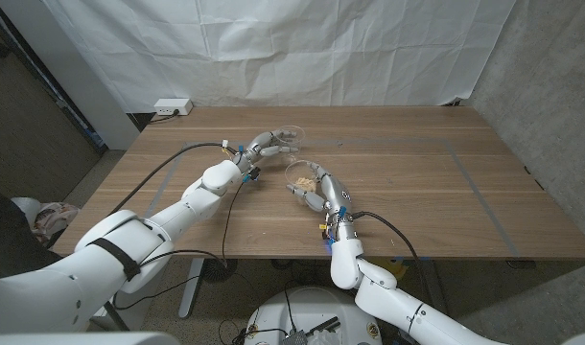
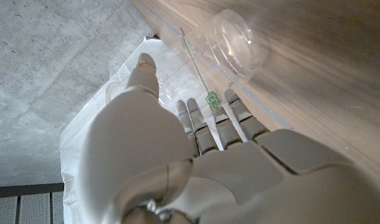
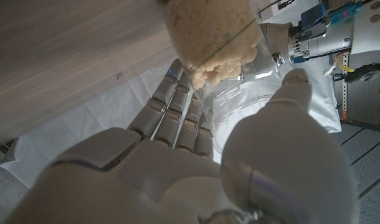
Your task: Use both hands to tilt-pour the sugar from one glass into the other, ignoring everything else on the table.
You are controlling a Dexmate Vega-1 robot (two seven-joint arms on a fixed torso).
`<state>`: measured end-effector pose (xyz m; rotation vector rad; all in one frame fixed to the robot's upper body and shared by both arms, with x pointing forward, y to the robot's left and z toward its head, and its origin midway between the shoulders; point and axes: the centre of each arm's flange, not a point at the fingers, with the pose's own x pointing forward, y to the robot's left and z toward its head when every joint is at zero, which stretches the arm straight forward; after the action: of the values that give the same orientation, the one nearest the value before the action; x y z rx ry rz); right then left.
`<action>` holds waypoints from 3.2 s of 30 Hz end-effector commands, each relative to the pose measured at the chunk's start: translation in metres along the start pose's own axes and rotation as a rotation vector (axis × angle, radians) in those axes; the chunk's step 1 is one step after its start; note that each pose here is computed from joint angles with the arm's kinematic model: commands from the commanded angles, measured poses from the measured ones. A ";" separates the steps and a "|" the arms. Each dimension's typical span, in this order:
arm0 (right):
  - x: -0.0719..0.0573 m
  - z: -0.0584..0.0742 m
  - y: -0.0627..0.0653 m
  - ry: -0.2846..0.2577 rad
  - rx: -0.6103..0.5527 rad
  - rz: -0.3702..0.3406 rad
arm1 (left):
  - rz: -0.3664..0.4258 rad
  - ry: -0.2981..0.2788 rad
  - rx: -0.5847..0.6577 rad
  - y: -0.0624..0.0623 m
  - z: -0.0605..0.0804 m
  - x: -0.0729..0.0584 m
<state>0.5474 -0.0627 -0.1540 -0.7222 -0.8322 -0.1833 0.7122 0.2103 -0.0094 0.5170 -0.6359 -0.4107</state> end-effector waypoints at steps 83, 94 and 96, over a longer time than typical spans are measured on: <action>0.087 0.003 -0.114 -0.076 -0.627 -0.100 | -0.180 -0.124 -0.026 -0.052 0.039 -0.006; 0.094 0.012 -0.117 -0.099 -0.721 -0.081 | -0.197 -0.135 -0.030 -0.057 0.043 -0.001; 0.094 0.013 -0.117 -0.109 -0.729 -0.085 | -0.197 -0.135 -0.031 -0.057 0.043 -0.001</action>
<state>0.5562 -0.1359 -0.0277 -1.3024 -0.8844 -0.5213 0.6724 0.1597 -0.0153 0.5303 -0.6982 -0.6238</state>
